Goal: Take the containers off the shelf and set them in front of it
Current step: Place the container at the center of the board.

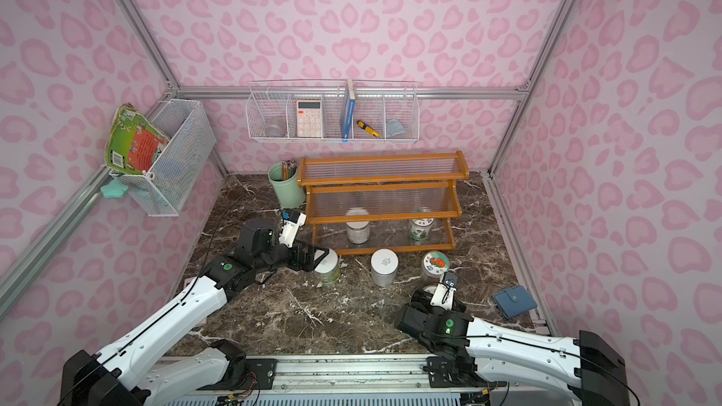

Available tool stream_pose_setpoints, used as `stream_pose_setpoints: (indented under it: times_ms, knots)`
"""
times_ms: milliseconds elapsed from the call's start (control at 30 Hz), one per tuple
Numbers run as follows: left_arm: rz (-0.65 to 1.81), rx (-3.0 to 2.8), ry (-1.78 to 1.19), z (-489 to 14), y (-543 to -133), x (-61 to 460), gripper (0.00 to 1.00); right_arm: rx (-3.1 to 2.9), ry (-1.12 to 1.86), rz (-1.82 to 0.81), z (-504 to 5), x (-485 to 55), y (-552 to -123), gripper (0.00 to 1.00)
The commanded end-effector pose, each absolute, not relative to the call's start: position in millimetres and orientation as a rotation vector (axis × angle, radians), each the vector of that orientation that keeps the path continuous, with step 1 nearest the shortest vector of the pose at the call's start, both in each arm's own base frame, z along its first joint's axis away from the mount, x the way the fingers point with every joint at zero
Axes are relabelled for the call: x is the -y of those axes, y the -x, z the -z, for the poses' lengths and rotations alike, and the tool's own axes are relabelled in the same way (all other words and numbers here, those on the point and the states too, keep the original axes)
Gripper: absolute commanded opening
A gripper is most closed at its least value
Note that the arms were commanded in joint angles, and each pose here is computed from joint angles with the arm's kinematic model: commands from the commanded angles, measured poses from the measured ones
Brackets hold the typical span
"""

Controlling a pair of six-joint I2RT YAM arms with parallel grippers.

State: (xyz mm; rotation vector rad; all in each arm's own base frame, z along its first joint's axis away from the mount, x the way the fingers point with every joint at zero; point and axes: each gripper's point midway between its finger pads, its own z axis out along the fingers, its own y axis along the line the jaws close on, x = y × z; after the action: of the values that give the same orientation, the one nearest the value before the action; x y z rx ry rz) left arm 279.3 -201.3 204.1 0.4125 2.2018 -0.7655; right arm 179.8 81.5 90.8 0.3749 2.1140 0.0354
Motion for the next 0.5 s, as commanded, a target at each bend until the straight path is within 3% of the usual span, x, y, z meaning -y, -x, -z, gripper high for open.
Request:
stream_pose_setpoints:
  times_ms: [0,467]
  knots:
    - [0.768,-2.189,-0.412,-207.8,-281.1,202.1,0.99,-2.094,-0.374,-0.02,-100.2,-77.9,-180.3,0.99]
    - [0.761,-2.191,-0.411,-209.5,-280.3,200.7,0.99,-2.017,-0.255,-0.134,-164.6,-103.1,-193.2,0.99]
